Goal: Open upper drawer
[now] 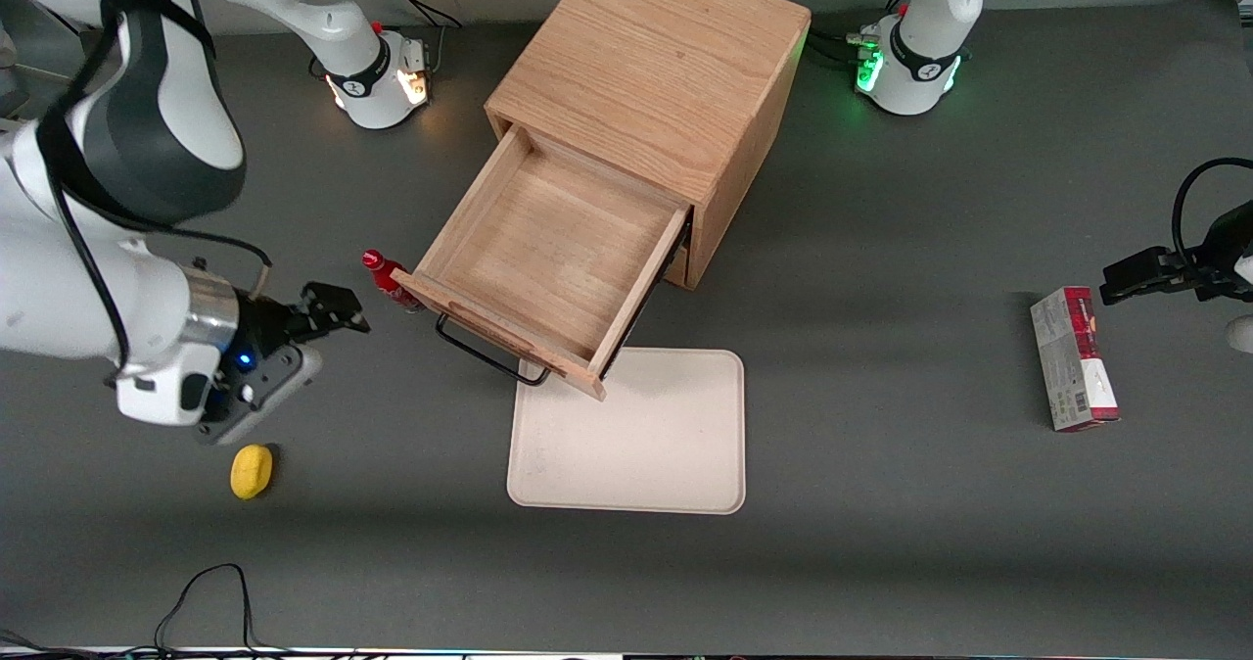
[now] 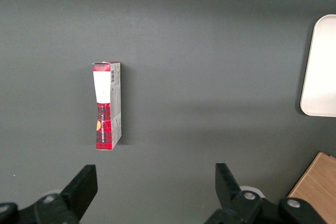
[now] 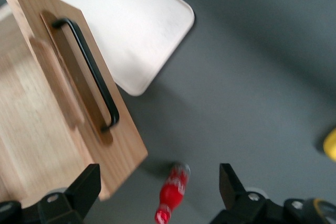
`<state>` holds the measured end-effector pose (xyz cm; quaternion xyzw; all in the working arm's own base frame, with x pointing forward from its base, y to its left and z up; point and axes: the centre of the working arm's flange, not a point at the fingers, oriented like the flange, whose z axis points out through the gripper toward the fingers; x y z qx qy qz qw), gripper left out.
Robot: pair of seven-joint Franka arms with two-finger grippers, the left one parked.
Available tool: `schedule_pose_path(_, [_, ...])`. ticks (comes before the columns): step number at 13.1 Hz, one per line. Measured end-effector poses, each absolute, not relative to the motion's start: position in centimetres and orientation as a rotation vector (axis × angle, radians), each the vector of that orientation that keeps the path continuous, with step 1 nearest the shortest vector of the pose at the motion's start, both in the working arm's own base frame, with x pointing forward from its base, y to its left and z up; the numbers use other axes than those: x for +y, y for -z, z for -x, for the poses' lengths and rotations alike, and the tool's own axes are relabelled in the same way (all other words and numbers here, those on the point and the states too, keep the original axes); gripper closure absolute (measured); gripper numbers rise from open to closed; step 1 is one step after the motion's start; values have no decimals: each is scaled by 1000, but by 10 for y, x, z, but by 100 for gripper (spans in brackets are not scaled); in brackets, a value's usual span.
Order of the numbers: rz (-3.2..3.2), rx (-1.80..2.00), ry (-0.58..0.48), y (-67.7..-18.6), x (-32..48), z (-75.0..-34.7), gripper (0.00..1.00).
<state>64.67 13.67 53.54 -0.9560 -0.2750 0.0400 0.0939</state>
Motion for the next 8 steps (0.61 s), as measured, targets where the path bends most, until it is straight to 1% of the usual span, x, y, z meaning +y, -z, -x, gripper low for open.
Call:
schedule_pose_path(2, [2921,-652,-169,-532,118,-623,0])
schedule_pose_path(4, [3021,-487,-212,-518,112,-596,0])
schedule_pose_path(5, [3049,-449,-249,-515,114,-581,0])
schedule_pose_path(6, [3063,-416,-309,-515,113,-566,1])
schedule_pose_path(7, [3071,-384,-334,-518,105,-559,0])
schedule_pose_path(8, [3077,-350,-314,-524,93,-556,0])
